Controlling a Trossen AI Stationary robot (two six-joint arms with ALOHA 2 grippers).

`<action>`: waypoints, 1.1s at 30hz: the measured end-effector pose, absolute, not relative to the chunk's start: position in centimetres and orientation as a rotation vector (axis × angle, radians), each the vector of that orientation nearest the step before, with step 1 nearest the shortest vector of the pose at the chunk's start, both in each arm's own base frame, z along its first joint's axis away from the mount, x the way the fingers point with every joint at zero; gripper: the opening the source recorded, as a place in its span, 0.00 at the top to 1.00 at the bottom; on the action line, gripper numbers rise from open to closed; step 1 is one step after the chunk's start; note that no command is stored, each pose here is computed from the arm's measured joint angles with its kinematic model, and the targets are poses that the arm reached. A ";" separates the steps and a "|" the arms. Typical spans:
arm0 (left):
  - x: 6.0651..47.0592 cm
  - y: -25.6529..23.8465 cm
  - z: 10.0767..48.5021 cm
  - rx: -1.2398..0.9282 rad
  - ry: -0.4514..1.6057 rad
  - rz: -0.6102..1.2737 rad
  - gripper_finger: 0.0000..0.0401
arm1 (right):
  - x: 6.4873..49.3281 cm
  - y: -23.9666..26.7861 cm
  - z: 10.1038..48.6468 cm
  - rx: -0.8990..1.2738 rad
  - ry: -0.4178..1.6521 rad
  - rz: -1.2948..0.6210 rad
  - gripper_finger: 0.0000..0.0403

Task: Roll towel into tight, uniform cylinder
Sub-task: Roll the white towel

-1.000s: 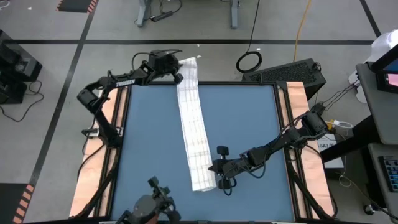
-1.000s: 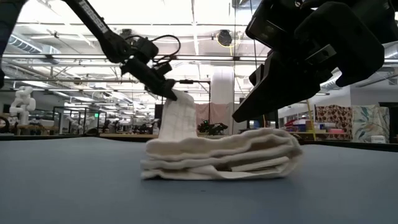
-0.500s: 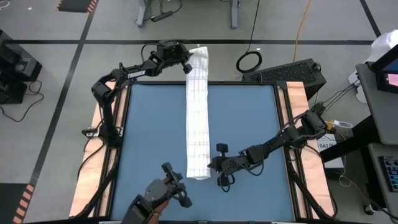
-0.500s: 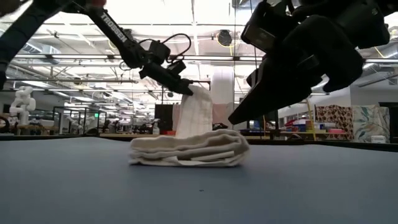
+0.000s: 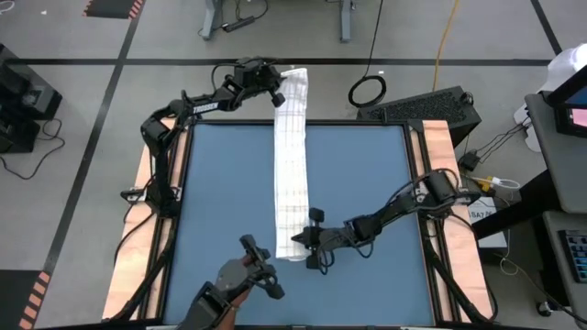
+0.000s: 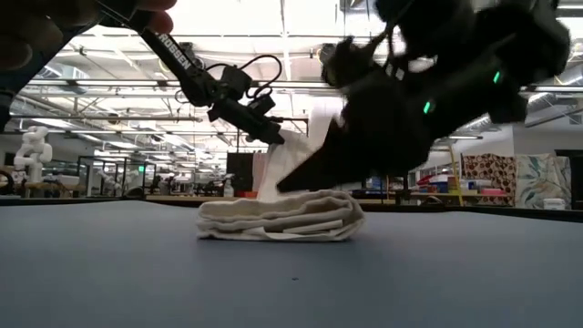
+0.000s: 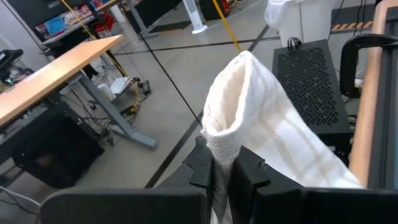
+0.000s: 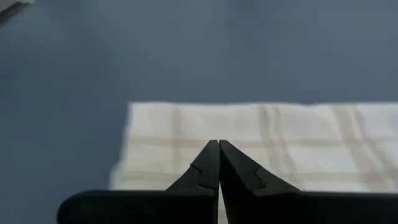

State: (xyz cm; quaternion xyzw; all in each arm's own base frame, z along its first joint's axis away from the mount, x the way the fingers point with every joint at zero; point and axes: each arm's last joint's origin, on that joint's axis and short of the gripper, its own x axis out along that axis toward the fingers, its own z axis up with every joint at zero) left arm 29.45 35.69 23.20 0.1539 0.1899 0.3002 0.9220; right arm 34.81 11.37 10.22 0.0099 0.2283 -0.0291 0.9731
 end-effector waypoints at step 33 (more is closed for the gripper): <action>28.6 28.9 27.5 -0.116 0.533 0.464 0.37 | 35.5 10.0 6.1 0.205 0.501 -0.051 1.00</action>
